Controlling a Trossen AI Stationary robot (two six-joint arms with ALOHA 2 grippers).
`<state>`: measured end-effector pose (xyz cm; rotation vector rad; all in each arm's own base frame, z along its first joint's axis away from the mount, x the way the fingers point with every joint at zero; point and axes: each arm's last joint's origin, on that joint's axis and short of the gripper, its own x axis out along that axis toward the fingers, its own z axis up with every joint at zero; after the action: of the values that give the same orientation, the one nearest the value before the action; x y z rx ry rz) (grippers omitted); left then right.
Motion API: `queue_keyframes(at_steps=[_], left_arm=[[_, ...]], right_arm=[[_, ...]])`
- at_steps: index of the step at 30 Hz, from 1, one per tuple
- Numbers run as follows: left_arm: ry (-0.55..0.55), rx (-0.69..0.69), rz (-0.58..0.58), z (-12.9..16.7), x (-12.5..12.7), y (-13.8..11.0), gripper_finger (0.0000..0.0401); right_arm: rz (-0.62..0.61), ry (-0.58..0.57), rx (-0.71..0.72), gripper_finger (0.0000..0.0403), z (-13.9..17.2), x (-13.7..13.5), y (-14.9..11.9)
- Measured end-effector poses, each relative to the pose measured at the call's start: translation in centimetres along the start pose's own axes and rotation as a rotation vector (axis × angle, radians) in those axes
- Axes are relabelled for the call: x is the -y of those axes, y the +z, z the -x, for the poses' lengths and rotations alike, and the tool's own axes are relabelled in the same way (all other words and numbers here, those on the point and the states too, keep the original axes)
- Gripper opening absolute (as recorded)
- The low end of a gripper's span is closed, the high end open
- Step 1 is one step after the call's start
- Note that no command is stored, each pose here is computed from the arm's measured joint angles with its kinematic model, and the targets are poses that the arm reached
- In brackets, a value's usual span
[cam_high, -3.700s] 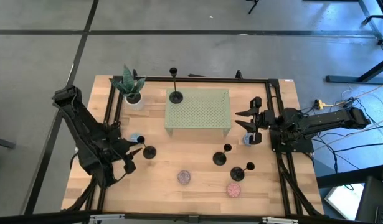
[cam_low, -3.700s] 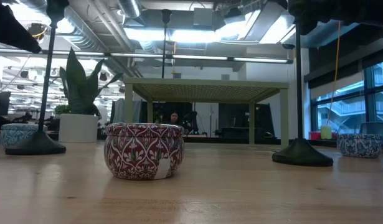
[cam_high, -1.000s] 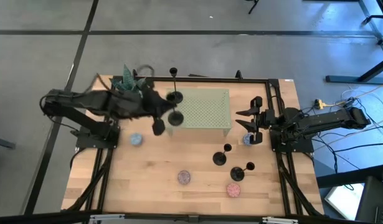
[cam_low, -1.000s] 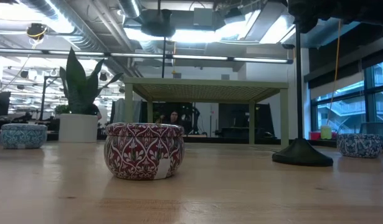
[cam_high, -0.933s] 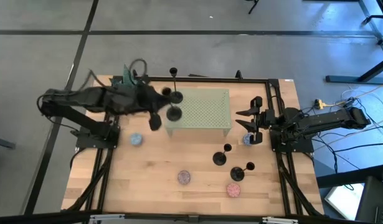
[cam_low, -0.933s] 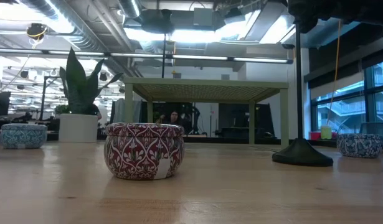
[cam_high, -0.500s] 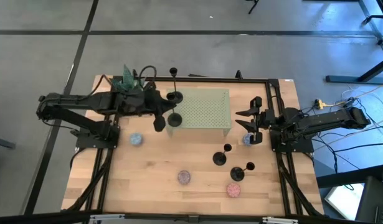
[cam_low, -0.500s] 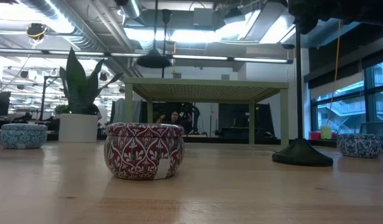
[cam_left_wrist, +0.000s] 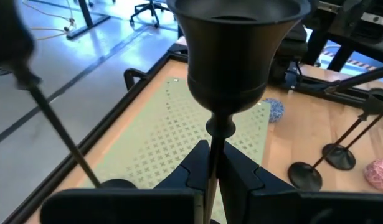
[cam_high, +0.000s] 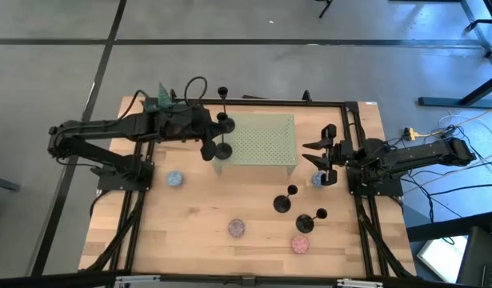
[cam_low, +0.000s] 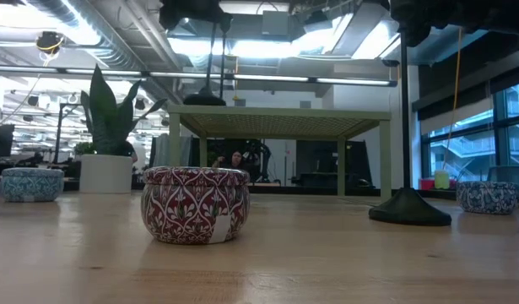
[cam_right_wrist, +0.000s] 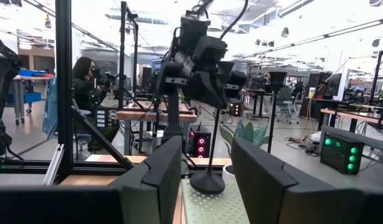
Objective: Pick & Place candle stick holders
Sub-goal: Align the black candle holder with the black candle holder on the shelf
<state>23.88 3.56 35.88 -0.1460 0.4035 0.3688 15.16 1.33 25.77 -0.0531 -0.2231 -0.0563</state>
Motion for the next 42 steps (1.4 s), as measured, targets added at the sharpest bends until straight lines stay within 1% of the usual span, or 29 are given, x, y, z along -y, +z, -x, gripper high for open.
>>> queue_keyframes(at_steps=[5, 8, 26, 42], left_arm=[[0.007, -0.022, -0.005, -0.93, 0.15, -0.27, 0.0015], [0.016, -0.022, -0.006, -0.97, 0.13, -0.27, 0.0017], [0.108, -0.020, -0.071, -0.92, -0.15, -0.33, 0.0072], [0.078, -0.013, -0.083, -0.51, -0.02, -0.22, 0.0104]], right_arm=[[-0.002, 0.000, 0.000, 0.0145, 0.00, 0.00, 0.00], [-0.002, 0.000, -0.001, 0.0145, 0.00, 0.00, -0.01], [-0.002, 0.001, -0.005, 0.0145, 0.00, 0.00, -0.04], [-0.002, 0.001, -0.005, 0.0145, 0.00, 0.00, -0.04]])
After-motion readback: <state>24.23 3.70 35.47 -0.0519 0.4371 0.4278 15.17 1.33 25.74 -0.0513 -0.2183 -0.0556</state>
